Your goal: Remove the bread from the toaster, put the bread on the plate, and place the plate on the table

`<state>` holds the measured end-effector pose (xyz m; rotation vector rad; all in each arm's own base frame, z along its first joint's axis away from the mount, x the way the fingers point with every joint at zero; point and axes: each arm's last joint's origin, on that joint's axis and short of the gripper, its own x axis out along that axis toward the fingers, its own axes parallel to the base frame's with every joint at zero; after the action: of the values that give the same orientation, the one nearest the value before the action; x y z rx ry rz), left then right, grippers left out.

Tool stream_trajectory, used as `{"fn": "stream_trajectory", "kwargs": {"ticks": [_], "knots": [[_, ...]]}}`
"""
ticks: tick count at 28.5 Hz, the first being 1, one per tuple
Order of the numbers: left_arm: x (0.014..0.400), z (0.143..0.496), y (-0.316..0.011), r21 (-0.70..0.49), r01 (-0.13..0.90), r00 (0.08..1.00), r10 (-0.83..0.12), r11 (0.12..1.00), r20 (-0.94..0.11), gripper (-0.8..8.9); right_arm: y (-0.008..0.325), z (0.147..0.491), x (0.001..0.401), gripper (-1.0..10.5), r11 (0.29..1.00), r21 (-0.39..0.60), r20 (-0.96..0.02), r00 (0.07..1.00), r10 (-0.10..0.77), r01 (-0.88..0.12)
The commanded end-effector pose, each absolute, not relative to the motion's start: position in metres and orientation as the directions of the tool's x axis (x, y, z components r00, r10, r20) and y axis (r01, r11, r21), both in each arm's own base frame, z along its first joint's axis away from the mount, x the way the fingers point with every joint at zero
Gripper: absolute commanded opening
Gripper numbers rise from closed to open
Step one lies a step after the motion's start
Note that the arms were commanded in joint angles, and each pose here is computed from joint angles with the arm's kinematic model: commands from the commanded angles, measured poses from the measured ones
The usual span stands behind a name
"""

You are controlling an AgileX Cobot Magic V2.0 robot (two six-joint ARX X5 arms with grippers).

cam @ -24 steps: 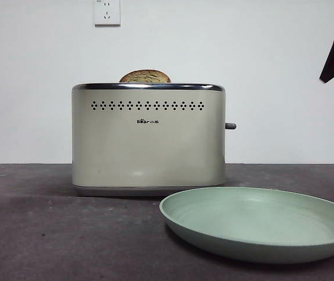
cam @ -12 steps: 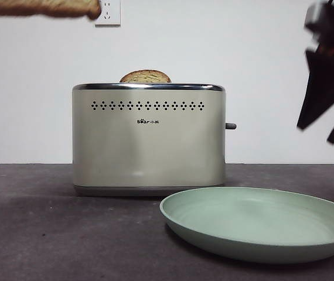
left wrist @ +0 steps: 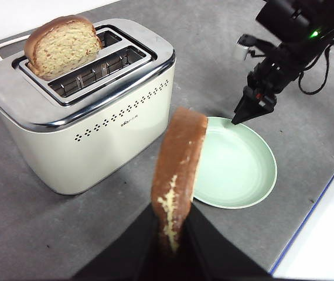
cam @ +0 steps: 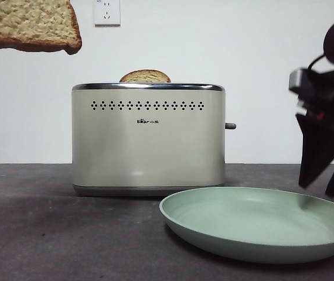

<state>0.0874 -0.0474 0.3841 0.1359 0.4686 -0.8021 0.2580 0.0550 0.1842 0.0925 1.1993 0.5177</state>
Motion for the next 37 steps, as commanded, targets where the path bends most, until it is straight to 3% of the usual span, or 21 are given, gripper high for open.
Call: {"fn": "stream_trajectory", "kwargs": {"ticks": [1,9,13,16,27,37], "knots": [[0.088,0.389,-0.048,-0.055,0.721,0.606,-0.667,0.691,-0.433,0.06,0.059,0.175,0.265,2.1,0.874,0.338,-0.871,0.235,0.431,-0.349],[0.088,0.389,-0.048,-0.068,0.716,0.605,-0.667,0.694,-0.435,0.06,0.065,0.161,0.270,0.0,0.869,0.344,-0.881,0.199,0.430,-0.355],[0.089,0.388,-0.049,-0.088,0.710,0.603,-0.667,0.699,-0.437,0.06,0.066,0.163,0.270,0.0,0.863,0.346,-0.873,0.210,0.440,-0.367],[0.091,0.388,-0.050,-0.110,0.718,0.587,-0.683,0.687,-0.434,0.06,0.068,0.173,0.267,0.0,0.825,0.406,-0.833,0.212,0.511,-0.394],[0.133,0.378,-0.076,-0.347,0.824,0.297,-0.863,0.449,-0.409,0.06,0.110,0.226,0.233,0.0,0.703,0.414,-0.719,0.265,0.642,-0.578],[0.209,0.319,-0.120,-0.535,0.772,0.036,-0.863,0.344,-0.504,0.06,0.147,0.243,0.218,0.0,0.609,0.435,-0.623,0.266,0.735,-0.663]]}}
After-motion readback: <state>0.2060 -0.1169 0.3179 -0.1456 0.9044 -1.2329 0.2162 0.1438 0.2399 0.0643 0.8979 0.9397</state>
